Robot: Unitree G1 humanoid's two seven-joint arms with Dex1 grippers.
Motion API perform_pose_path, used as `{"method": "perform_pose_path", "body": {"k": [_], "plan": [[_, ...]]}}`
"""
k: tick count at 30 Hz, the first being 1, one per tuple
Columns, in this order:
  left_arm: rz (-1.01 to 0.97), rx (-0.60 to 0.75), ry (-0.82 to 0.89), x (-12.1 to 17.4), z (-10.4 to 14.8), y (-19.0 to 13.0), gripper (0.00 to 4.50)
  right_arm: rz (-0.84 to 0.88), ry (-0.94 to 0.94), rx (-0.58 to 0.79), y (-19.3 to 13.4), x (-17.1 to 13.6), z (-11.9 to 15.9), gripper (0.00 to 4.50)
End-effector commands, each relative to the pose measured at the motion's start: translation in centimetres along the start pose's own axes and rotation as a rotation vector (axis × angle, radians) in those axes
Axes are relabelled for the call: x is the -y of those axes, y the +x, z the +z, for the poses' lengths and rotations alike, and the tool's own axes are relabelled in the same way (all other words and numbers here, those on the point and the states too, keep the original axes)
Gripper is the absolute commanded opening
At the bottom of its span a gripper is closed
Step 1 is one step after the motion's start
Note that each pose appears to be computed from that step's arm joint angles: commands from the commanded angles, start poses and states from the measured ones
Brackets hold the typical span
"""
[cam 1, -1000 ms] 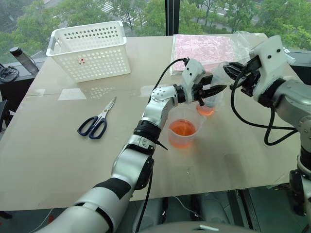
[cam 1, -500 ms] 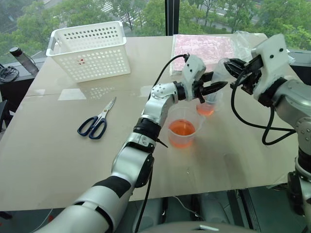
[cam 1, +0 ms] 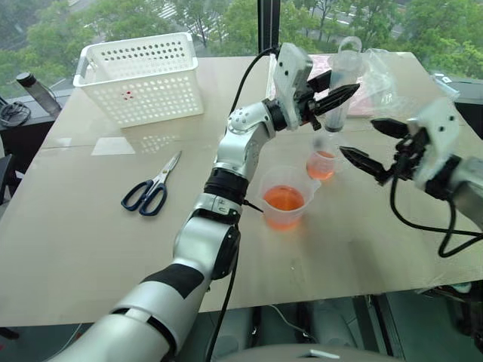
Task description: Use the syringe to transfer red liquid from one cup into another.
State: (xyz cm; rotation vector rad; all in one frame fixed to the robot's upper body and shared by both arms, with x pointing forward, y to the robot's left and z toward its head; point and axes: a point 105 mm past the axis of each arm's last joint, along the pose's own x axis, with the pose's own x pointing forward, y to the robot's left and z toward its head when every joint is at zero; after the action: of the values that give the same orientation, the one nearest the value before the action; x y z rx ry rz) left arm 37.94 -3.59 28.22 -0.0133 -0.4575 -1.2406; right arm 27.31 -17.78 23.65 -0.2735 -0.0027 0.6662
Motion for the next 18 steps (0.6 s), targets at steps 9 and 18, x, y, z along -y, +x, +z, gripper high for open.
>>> {"method": "perform_pose_path", "body": {"k": [9,18], "plan": [[-0.040,0.034,0.019,0.5,1.7,0.0,1.43,-0.074,-0.001,-0.029,-7.9,-1.8,-1.2,4.42],[0.061,0.015,-0.067,-1.9,3.3,-1.3,1.43,-0.092,0.023,-0.022,-8.7,-2.8,-1.5,4.42]]}}
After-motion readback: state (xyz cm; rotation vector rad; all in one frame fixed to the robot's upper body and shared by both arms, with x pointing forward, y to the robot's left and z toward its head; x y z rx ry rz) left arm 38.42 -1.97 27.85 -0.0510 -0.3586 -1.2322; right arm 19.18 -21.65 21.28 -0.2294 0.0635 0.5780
